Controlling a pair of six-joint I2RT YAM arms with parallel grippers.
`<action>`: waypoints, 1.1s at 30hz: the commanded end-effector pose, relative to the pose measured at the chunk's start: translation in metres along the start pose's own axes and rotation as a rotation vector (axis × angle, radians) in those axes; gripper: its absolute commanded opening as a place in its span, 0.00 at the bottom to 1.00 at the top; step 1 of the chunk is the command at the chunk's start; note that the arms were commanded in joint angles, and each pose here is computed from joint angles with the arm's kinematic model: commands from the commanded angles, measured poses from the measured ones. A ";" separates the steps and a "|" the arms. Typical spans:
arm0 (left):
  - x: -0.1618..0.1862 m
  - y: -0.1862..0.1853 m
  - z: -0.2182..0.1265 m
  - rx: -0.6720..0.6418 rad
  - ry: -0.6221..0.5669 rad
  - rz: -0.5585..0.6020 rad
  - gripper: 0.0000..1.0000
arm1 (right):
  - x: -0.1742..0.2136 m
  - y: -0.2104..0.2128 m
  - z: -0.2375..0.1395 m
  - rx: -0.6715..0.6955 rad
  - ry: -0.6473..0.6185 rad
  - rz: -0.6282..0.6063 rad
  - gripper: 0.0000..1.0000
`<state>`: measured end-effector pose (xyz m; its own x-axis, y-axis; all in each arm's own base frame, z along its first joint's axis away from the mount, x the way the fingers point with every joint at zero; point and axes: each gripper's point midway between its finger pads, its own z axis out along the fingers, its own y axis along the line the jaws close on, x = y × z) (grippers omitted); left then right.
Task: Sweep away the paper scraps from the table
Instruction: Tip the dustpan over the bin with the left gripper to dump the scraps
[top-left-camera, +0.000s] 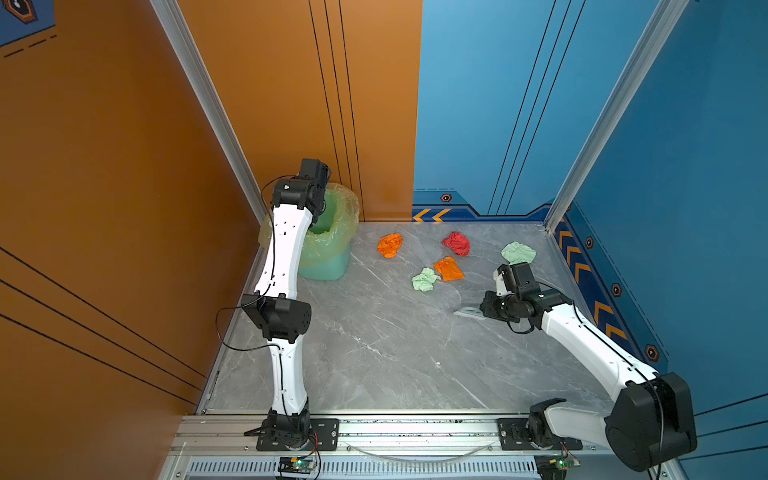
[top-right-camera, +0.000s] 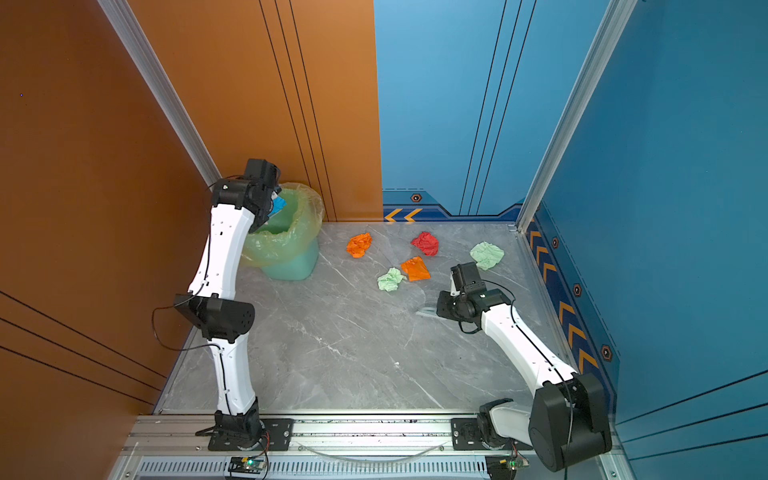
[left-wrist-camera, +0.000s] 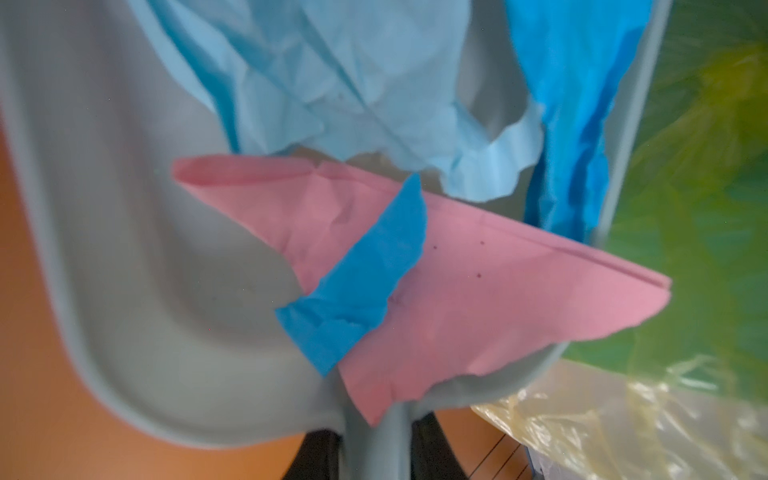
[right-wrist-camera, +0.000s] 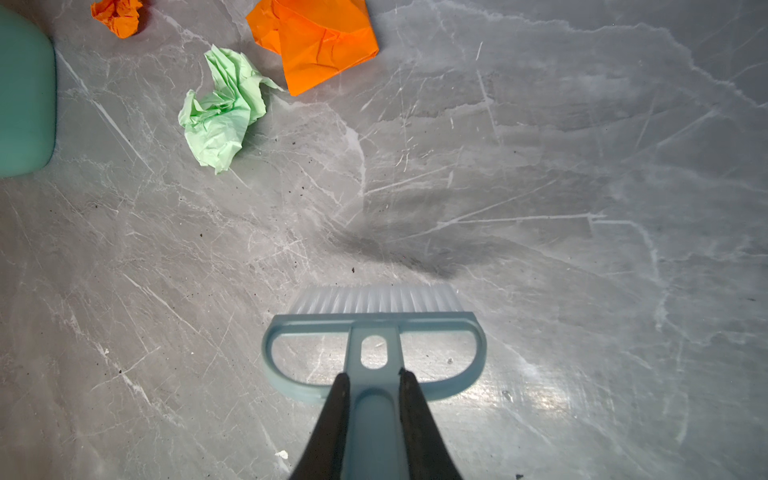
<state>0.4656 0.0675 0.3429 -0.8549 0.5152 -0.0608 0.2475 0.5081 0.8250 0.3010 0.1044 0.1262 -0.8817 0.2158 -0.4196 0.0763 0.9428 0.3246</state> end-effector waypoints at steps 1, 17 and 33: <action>-0.004 0.008 0.001 -0.061 0.016 0.048 0.00 | 0.003 0.004 0.005 -0.020 0.006 0.009 0.00; 0.003 0.014 0.002 -0.138 0.095 0.226 0.00 | 0.008 0.003 0.008 -0.020 0.006 0.010 0.00; 0.001 0.011 -0.003 -0.148 0.111 0.358 0.00 | 0.012 0.002 0.009 -0.026 0.005 0.012 0.00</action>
<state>0.4707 0.0700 0.3416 -0.7691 0.5656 0.2975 0.4884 0.2201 0.8444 0.2972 0.1067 0.1125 -0.8850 0.2173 -0.4117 0.0776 0.9408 0.3298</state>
